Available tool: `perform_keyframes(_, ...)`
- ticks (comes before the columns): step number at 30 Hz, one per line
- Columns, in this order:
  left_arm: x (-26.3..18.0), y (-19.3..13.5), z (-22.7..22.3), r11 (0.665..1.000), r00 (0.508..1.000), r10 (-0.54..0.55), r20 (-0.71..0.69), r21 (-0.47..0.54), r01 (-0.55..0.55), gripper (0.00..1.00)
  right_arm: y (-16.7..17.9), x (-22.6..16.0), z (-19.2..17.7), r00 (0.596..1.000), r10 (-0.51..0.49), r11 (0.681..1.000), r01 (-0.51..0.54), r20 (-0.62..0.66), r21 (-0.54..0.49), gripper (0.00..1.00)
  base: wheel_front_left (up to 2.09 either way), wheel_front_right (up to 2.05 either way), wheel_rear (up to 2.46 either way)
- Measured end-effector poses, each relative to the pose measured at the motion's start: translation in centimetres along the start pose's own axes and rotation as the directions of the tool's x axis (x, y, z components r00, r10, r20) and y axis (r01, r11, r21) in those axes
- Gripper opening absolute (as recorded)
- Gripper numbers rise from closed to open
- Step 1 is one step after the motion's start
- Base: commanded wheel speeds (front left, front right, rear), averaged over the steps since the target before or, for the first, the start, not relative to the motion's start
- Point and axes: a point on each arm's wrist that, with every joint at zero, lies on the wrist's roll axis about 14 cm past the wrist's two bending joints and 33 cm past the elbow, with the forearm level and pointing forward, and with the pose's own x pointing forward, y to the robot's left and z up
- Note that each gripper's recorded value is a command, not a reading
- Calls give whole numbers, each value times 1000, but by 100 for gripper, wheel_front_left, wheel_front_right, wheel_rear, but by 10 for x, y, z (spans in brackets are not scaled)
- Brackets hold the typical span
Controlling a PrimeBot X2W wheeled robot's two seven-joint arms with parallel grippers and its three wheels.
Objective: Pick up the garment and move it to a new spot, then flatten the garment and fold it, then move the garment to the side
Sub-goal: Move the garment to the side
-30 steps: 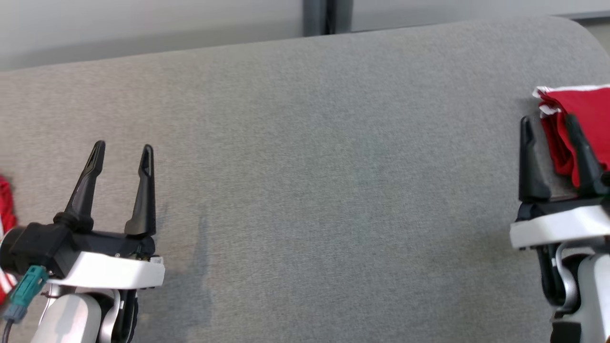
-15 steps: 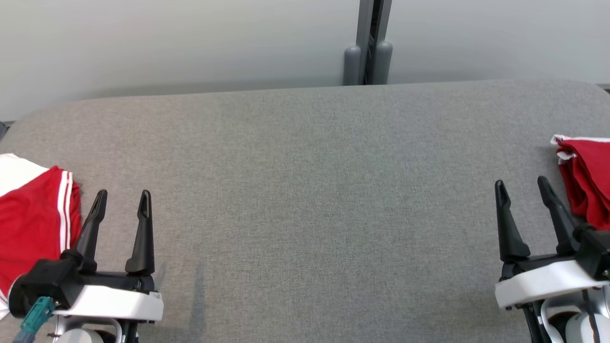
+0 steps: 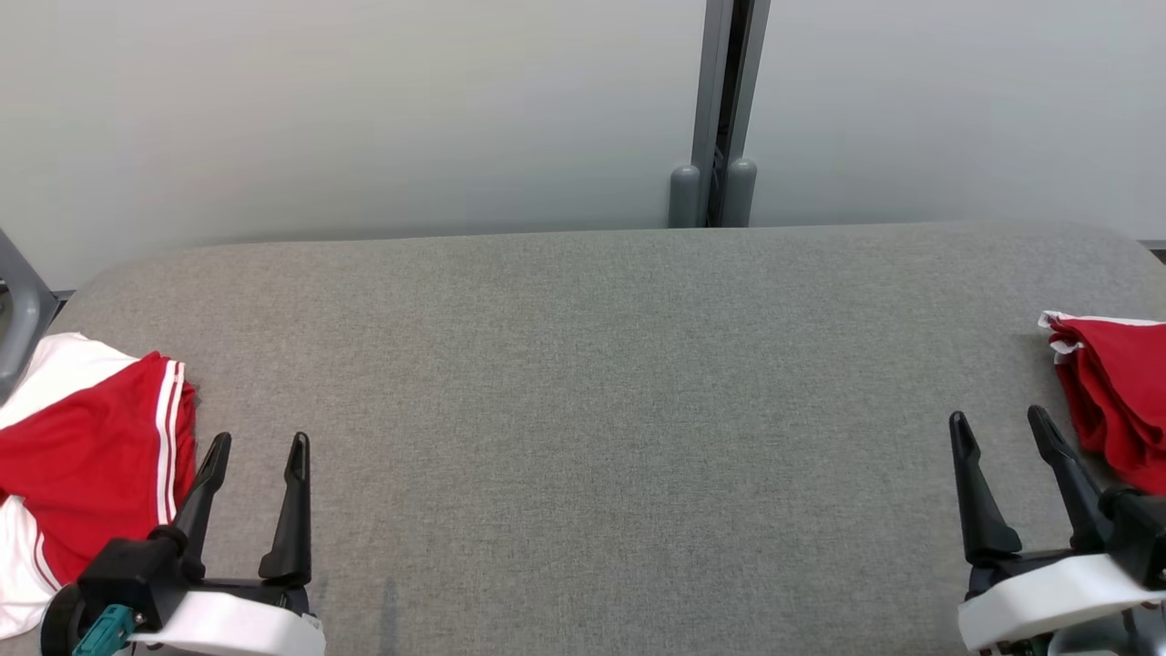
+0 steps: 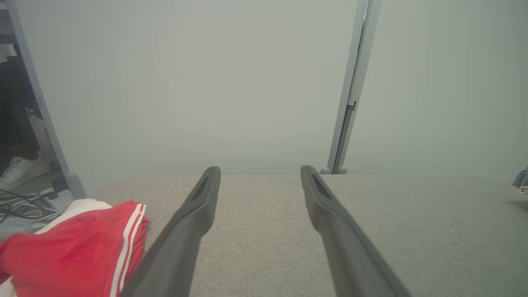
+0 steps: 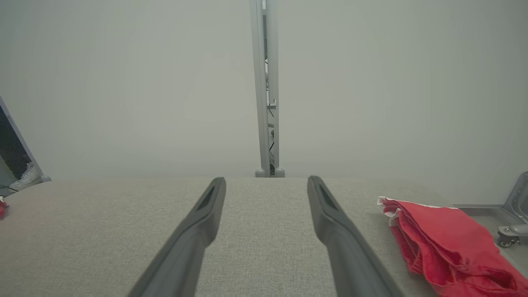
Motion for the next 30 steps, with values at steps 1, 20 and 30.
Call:
perform_keyframes(1,-1,0,0,1000,1000,0,0,1,0,100,-1,-2,1,1000,-4,1000,4,3,0,100,0,0,0)
perform_keyframes(20,-4,-1,-1,1000,1000,-1,-14,4,1,100,-6,-10,3,1000,-20,1000,20,1,12,100,0,0,0)
perform_keyframes(30,-3,-1,-3,1000,1000,1,-23,2,0,100,-7,-9,-1,1000,-23,1000,23,-9,21,100,0,0,0)
